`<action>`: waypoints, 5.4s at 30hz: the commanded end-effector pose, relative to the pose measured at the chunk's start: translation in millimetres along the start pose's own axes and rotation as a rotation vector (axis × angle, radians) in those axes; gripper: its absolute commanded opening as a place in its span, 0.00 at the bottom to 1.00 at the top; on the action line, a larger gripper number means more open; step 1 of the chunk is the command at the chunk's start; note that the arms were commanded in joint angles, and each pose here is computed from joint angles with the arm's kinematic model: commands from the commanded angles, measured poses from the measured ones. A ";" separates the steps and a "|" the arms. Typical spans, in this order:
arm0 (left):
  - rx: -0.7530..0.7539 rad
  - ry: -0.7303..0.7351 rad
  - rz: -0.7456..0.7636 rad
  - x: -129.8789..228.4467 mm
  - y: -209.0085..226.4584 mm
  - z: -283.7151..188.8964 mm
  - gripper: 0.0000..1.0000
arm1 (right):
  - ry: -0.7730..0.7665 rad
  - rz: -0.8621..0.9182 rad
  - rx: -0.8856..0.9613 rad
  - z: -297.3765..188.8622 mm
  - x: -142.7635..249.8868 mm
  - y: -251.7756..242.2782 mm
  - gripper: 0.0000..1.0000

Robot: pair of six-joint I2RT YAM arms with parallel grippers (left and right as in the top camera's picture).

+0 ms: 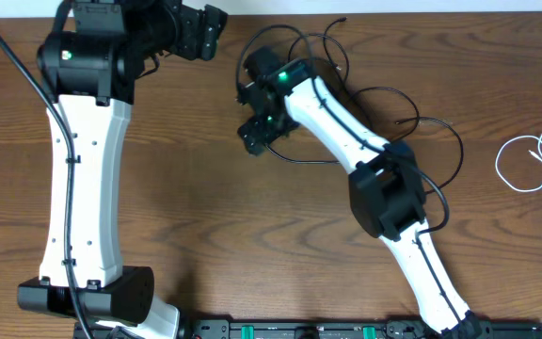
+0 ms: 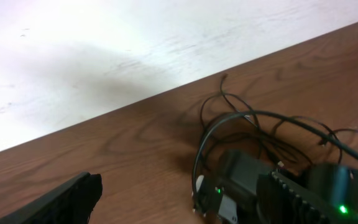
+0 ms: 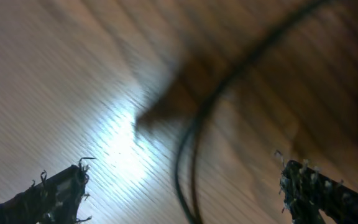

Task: Untangle cables

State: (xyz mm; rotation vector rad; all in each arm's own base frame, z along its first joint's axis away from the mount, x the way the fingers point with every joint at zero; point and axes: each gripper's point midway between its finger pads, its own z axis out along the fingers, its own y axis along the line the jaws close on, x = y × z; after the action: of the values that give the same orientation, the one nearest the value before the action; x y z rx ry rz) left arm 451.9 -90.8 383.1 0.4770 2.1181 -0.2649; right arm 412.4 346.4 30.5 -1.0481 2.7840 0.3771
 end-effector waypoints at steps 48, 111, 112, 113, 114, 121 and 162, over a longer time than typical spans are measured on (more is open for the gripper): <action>-0.030 -0.047 0.016 -9.5 1.8 -25.8 0.84 | 0.061 0.043 0.033 35.1 18.6 -3.7 0.70; 0.002 -0.082 -0.003 -13.4 3.3 -41.7 0.84 | -0.967 0.393 0.825 -531.2 91.4 -127.2 0.01; 0.002 -0.082 -0.003 -13.4 3.3 -41.7 0.84 | -0.958 0.428 0.842 -533.0 99.4 -138.5 0.01; 0.002 -0.082 -0.003 -13.4 3.2 -41.7 0.84 | -0.953 0.457 0.856 -535.0 106.2 -147.0 0.01; 0.002 -0.081 -0.003 -13.2 3.2 -41.7 0.84 | -0.941 0.486 0.874 -536.6 114.4 -157.2 0.01; 0.004 -0.075 -0.005 -11.7 2.9 -41.4 0.84 | -0.832 0.777 1.029 -553.5 207.7 -230.1 0.01; 0.028 -0.060 0.003 -9.3 -7.9 -38.4 0.84 | -0.785 1.401 1.207 -582.3 380.3 -293.4 0.01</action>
State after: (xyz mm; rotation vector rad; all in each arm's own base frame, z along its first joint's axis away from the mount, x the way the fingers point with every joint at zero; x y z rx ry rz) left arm 429.9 -84.9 408.6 0.4751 2.0668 -0.2995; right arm 311.1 -271.3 421.3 1.0559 1.9425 -0.6414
